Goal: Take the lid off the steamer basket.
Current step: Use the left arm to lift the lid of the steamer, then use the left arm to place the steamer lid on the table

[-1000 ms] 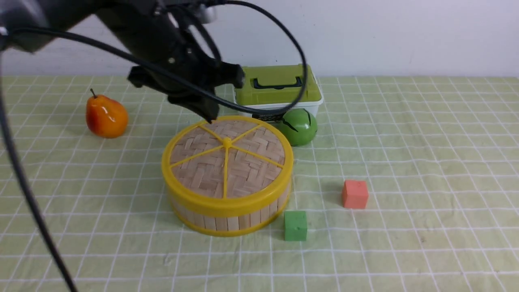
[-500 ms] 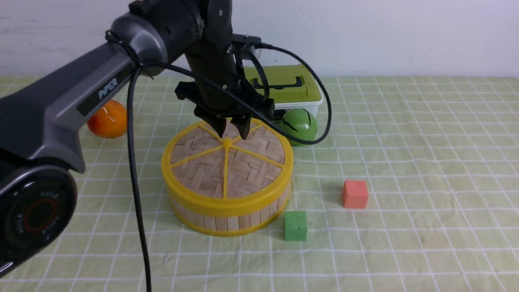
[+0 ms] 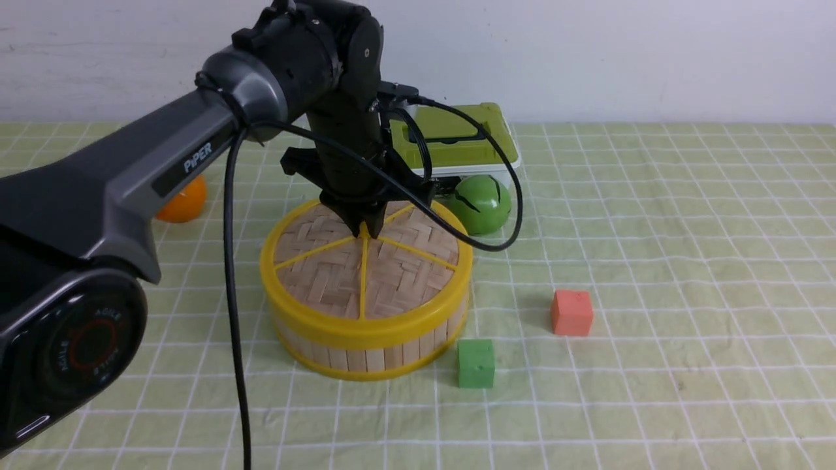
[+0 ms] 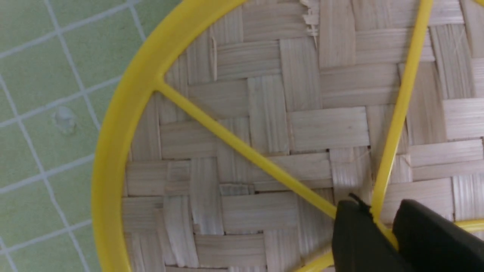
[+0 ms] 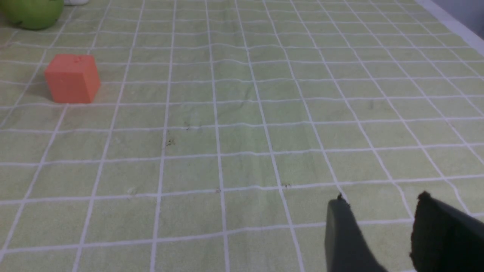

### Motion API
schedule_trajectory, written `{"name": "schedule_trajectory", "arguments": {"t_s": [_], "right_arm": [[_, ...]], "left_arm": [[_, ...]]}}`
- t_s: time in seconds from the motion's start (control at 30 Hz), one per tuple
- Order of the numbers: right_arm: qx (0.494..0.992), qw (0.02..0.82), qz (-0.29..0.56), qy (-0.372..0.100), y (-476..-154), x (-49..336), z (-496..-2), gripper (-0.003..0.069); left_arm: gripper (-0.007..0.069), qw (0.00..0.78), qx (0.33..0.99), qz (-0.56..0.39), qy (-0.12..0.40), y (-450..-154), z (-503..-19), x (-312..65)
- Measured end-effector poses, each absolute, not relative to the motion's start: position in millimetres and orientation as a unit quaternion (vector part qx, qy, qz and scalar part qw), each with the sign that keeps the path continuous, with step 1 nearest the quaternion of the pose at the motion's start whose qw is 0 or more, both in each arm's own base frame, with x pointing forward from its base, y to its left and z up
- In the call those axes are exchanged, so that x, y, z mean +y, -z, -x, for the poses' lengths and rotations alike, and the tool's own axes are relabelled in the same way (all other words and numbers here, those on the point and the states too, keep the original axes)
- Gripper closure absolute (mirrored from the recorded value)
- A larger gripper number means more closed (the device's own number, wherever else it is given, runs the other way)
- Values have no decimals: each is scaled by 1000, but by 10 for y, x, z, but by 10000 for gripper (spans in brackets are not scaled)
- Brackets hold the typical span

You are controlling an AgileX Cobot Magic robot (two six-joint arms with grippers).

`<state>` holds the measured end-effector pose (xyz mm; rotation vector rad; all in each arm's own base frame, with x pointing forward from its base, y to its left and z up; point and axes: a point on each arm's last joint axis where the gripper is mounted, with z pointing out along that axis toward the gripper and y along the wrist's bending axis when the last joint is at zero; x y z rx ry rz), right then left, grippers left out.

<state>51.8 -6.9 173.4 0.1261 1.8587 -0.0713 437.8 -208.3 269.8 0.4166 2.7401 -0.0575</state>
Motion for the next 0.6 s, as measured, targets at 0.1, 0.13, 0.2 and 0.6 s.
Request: {"name": "schedule_trajectory", "arguments": {"t_s": [0.1, 0.13, 0.2, 0.6], "right_arm": [[800, 596, -54, 31, -1734, -69, -518, 418], [800, 596, -54, 31, -1734, -69, -518, 418], [800, 596, -54, 31, -1734, -69, -518, 418], [800, 596, -54, 31, -1734, -69, -518, 418]], "left_arm": [[515, 184, 972, -144, 19, -2699, -4377, -2086], [515, 185, 972, -144, 18, -2699, -4378, -2085], [515, 187, 972, -144, 19, -2718, -4374, -2083], [515, 370, 922, -115, 1, -4330, -3711, -1498]]}}
